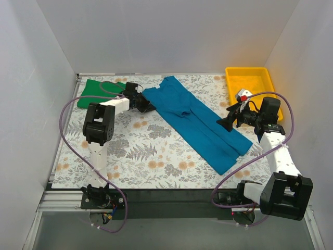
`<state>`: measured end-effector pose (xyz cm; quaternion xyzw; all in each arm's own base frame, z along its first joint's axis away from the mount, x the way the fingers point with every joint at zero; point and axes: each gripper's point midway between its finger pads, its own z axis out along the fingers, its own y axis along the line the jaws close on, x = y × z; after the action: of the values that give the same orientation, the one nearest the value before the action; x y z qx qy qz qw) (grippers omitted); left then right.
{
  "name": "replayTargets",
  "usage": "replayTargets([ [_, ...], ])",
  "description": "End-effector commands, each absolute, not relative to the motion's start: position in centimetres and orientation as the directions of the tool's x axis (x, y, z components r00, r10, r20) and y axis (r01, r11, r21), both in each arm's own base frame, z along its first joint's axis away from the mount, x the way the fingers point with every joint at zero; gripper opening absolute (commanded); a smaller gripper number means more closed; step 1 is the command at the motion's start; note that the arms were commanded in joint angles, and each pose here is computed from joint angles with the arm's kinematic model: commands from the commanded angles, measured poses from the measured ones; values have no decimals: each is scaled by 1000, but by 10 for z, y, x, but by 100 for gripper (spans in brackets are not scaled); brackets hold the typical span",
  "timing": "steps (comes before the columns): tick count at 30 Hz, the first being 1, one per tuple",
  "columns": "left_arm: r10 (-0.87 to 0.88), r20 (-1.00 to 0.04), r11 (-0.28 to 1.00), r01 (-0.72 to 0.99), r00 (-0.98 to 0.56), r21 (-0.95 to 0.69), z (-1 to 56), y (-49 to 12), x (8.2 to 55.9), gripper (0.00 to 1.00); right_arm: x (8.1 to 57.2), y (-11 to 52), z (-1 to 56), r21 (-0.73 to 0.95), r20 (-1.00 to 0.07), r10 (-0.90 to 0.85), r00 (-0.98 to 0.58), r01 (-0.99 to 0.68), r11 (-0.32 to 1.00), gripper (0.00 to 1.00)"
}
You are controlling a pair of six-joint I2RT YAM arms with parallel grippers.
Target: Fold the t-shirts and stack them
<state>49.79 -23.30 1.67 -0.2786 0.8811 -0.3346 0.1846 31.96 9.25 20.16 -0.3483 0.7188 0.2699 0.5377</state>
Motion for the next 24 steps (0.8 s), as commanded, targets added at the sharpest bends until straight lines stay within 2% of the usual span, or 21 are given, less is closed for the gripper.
replayTargets([
  [1, -631, -124, 701, -495, -766, -513, -27, -145, 472, 0, 319, 96, 206, 9, -969, -195, -150, -813, 582, 93],
  [3, -608, -113, 708, -472, -786, -526, -21, -130, 476, 8, 317, 99, 205, 16, -970, -192, -151, -824, 567, 93],
  [4, -593, -97, 713, -466, -799, -525, -19, -128, 474, 17, 316, 99, 204, 12, -970, -195, -145, -830, 558, 93],
  [5, -574, -112, 718, -433, -811, -545, -10, -129, 481, 33, 315, 100, 203, 14, -970, -197, -146, -836, 548, 93],
  [7, -511, -145, 739, -347, -847, -577, 9, -133, 483, 45, 304, 109, 198, 44, -969, -191, -156, -870, 491, 93],
  [8, -493, -157, 740, -318, -856, -592, 20, -135, 483, 50, 301, 113, 193, 7, -969, -217, -116, -895, 446, 91],
  [11, -454, -260, 746, -205, -852, -633, 69, -138, 484, 52, 278, 137, 181, -13, -962, -265, -70, -954, 299, 87],
  [12, -448, -319, 752, -160, -835, -639, 98, -136, 478, 53, 277, 141, 174, -23, -947, -312, -73, -956, 293, 86],
  [14, -420, -440, 793, -85, -793, -604, 127, -126, 474, 54, 260, 169, 159, -53, -913, -406, -33, -978, 200, 85],
  [15, -404, -517, 816, -41, -755, -577, 154, -118, 459, 57, 250, 180, 139, -91, -863, -505, -1, -983, 159, 85],
  [17, -380, -643, 872, -25, -665, -489, 179, -97, 450, 63, 241, 183, 122, -136, -811, -584, 38, -983, 125, 86],
  [18, -379, -712, 878, 12, -591, -478, 214, -91, 434, 70, 240, 180, 114, -166, -771, -635, 51, -978, 124, 86],
  [20, -386, -724, 873, 26, -571, -486, 205, -89, 405, 87, 227, 181, 99, -170, -736, -674, 65, -981, 91, 88],
  [21, -399, -759, 862, 72, -515, -502, 227, -89, 387, 92, 226, 176, 94, -177, -714, -698, 61, -980, 95, 88],
  [22, -401, -743, 852, 81, -536, -518, 202, -92, 369, 96, 221, 176, 89, -188, -698, -711, 86, -980, 66, 89],
  [24, -416, -746, 822, 136, -520, -553, 209, -99, 344, 98, 212, 170, 79, -191, -671, -734, 99, -981, 43, 90],
])
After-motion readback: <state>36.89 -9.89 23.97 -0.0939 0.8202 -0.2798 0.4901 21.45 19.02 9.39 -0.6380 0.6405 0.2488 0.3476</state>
